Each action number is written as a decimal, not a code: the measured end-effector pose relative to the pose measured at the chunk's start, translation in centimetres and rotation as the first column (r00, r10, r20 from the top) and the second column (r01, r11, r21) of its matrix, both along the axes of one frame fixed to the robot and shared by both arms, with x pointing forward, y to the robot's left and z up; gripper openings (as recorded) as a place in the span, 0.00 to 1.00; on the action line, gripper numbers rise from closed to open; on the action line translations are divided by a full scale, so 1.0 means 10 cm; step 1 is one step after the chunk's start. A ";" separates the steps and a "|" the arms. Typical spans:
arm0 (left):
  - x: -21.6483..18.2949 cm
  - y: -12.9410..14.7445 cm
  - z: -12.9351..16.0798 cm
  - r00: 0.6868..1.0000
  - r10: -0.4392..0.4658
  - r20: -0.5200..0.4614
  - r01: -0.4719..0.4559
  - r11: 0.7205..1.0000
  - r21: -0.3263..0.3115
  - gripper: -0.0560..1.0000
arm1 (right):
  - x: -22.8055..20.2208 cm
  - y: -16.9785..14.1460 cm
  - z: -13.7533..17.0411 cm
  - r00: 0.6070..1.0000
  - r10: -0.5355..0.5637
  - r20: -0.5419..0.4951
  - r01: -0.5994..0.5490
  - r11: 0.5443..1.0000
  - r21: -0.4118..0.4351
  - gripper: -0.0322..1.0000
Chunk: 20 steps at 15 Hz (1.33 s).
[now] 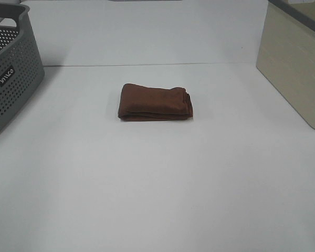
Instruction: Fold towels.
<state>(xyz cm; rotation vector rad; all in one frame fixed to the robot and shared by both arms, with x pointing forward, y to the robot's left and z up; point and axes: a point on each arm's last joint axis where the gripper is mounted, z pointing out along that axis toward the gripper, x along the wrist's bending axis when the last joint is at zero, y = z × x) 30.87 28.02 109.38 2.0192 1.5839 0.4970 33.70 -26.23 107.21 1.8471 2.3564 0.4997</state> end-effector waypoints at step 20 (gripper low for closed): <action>-0.78 0.14 -0.41 0.884 -0.146 0.445 0.193 0.979 -0.060 0.76 | -1.04 -0.29 -0.26 0.804 0.063 0.591 -0.104 0.994 0.036 0.83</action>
